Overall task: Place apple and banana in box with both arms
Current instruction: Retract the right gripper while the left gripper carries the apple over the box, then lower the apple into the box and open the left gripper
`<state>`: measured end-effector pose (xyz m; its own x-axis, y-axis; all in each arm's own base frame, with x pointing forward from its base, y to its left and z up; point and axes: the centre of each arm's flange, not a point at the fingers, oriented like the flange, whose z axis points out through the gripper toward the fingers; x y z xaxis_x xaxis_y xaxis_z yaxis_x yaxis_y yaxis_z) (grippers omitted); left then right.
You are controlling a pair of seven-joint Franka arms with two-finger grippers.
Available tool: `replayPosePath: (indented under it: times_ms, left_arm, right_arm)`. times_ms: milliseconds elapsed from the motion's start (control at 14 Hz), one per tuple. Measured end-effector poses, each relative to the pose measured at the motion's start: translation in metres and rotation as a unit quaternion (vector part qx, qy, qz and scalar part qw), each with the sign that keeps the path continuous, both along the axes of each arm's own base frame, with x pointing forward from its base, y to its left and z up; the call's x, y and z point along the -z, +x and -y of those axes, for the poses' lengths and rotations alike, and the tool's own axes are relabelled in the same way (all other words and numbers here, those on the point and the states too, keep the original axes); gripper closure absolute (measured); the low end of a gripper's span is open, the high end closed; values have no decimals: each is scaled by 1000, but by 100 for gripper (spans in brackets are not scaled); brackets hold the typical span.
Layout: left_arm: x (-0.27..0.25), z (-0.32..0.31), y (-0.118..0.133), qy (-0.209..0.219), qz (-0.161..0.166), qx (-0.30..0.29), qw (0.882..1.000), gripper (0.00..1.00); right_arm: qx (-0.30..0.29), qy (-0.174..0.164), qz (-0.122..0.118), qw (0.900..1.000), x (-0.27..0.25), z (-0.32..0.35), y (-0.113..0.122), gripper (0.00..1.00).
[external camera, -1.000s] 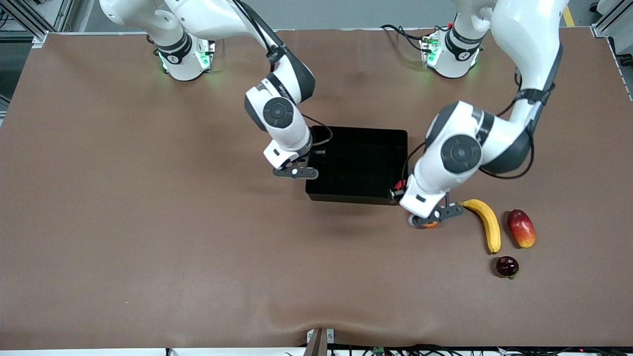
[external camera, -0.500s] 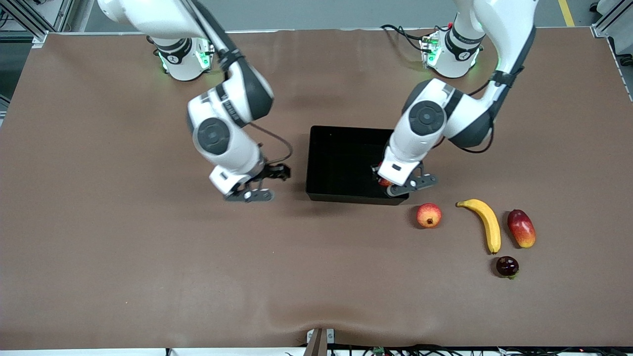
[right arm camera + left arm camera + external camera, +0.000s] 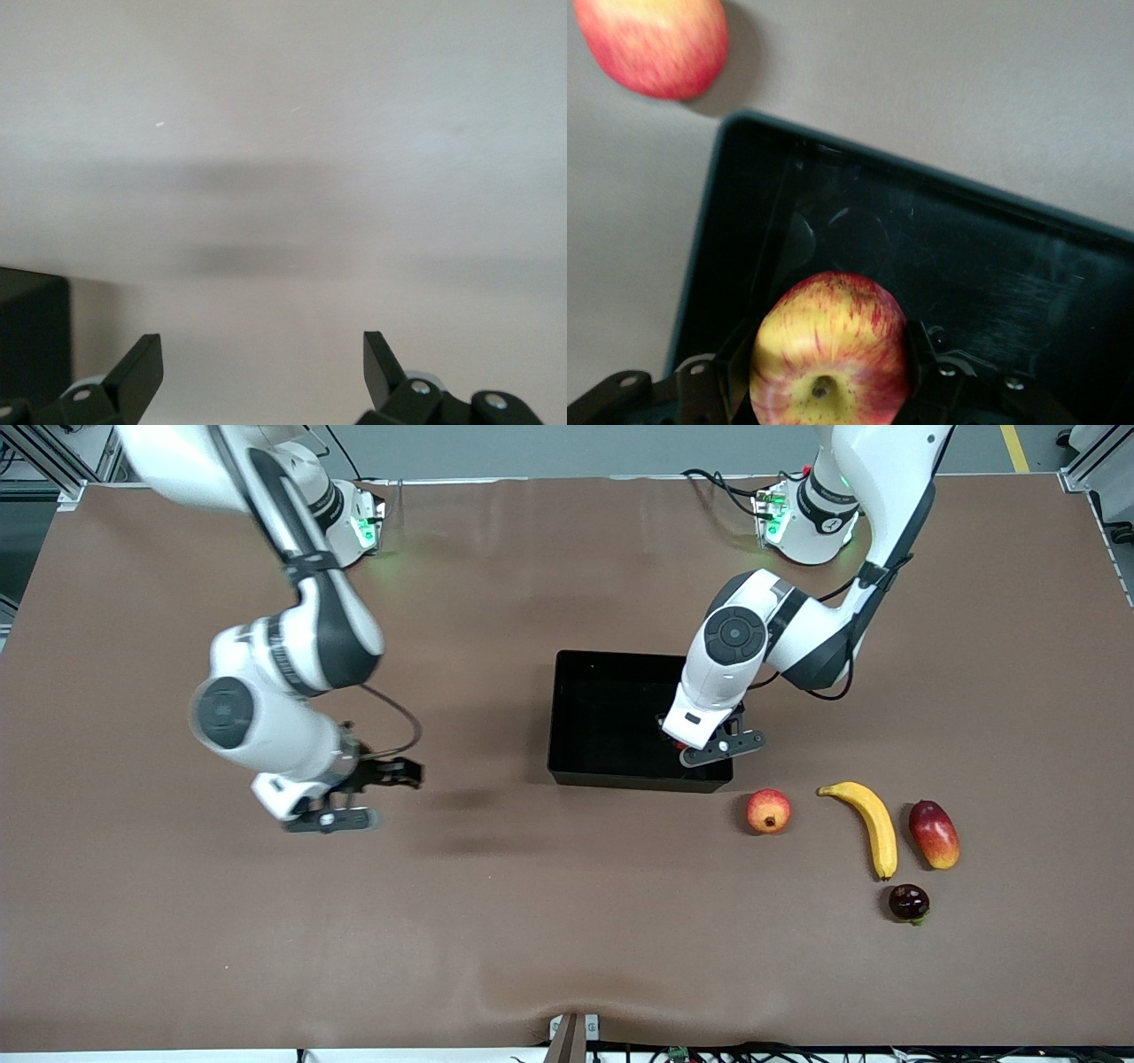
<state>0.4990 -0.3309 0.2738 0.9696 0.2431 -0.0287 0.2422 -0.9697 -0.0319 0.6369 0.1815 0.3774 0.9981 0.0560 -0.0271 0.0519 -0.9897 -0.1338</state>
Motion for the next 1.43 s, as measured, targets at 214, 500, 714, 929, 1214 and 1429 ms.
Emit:
replayPosePath:
  times_ms: [214,500,714,929,1214,1429]
  left_arm:
    - [18,3,-16,0,-5,3,1000,29]
    - [32,7,-34,18,-3,12,1000,29]
    - [40,11,-44,29,-5,17,999,29]
    - [49,12,-53,34,-14,20,999,29]
    - [62,10,-63,29,-16,23,999,29]
    - [65,9,-65,27,-16,24,999,29]
  right_arm:
    - [-27,-11,20,999,-39,83,-4,0]
    - [-14,-9,17,1000,-97,180,-26,0]
    - [-18,-37,10,999,-146,198,-53,0]
    - [9,-45,-13,999,-185,202,-78,0]
    - [27,-48,-20,998,-229,206,-87,0]
    - [40,-48,-19,998,-238,221,-89,0]
